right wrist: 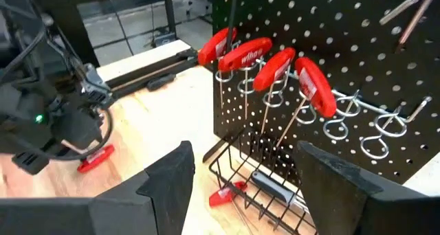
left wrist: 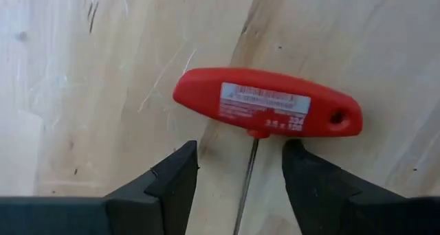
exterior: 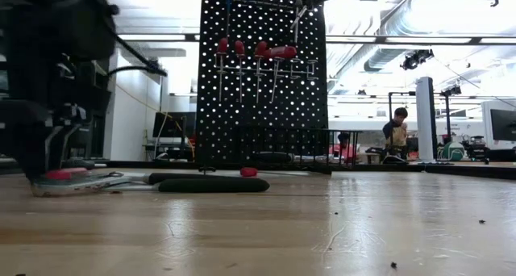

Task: Hang tools onto peg board
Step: Hang the red allen wrench on the peg board

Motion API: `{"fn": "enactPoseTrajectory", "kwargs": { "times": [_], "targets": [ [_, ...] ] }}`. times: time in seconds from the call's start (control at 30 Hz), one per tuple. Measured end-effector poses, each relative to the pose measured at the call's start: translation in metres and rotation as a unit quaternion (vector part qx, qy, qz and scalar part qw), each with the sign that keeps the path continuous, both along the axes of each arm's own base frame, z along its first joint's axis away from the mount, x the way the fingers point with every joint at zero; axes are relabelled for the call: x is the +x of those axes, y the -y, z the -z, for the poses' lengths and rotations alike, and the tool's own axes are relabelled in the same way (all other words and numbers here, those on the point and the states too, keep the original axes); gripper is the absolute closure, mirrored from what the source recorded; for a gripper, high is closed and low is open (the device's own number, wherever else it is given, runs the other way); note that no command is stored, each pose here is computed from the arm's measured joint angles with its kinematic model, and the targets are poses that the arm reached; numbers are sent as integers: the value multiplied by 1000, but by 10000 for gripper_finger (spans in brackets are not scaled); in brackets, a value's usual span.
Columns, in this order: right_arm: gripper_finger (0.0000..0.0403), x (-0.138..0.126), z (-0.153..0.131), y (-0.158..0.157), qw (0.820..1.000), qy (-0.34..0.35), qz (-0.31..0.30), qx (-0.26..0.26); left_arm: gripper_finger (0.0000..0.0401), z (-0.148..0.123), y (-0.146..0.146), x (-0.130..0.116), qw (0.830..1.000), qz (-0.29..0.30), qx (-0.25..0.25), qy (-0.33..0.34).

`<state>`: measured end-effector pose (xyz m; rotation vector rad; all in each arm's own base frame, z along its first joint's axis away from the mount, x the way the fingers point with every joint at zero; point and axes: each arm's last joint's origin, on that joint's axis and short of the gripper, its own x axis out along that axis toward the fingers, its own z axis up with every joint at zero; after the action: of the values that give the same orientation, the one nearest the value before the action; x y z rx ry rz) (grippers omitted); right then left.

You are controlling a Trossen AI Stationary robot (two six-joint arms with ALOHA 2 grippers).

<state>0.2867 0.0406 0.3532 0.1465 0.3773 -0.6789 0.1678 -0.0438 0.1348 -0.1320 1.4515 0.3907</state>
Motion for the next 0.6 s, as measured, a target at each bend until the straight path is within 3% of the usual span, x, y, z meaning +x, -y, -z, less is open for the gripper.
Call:
{"fn": "enactPoseTrajectory", "kwargs": {
  "times": [0.13,0.3,0.47,0.6],
  "targets": [
    [167,-1,2,-2,1000,-11,-13,5,254,11,-5,8,999,-8,-35,-34],
    [167,-3,3,-9,999,-22,-30,6,384,12,-9,17,995,-45,-84,-22],
    [167,-7,4,-21,998,-30,-52,4,398,-2,-10,36,993,-52,-97,40],
    [167,-16,0,-31,997,-30,-71,5,400,-29,-5,65,976,-41,-125,172]
  ]
}}
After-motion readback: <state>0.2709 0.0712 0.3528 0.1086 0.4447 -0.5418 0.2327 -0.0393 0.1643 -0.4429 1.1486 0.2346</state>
